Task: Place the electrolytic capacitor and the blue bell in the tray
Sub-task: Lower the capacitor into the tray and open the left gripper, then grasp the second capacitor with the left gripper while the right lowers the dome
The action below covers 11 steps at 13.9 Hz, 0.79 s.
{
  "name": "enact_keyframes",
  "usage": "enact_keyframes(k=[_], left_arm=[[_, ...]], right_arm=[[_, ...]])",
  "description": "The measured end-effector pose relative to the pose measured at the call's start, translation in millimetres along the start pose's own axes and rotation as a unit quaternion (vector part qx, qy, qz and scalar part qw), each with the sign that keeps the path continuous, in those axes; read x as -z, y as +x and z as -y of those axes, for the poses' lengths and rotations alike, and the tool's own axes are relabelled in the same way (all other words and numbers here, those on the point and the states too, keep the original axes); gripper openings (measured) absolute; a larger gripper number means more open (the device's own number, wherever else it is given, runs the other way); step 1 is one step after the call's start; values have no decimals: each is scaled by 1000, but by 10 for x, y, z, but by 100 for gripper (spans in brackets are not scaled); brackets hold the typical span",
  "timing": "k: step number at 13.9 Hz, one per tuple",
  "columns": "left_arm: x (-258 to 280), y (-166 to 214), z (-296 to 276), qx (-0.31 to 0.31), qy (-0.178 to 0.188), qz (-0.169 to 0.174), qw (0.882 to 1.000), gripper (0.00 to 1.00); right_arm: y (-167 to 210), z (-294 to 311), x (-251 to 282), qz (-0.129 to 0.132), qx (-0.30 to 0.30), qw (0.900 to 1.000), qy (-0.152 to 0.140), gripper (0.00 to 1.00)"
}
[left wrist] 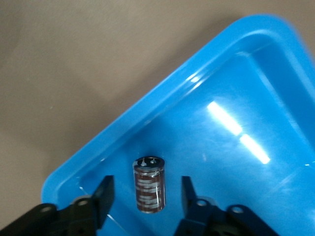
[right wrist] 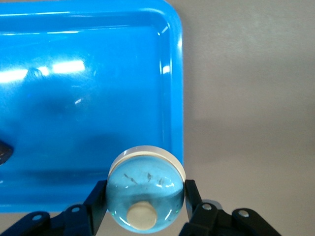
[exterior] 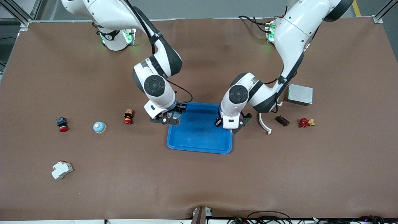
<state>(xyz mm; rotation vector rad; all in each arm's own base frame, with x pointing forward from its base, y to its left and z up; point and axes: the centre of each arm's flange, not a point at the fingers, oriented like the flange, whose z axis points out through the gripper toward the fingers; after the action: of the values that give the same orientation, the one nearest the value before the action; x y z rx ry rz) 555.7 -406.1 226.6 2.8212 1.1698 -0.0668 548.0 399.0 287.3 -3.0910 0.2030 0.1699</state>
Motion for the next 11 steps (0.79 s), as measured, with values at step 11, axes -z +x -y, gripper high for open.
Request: enact_keyframes(k=[11], left_arm=[[1161,1811,792,-35,94,-25,995,100]], right_arm=[[180,206,-652,-16,2,1000,4,68]])
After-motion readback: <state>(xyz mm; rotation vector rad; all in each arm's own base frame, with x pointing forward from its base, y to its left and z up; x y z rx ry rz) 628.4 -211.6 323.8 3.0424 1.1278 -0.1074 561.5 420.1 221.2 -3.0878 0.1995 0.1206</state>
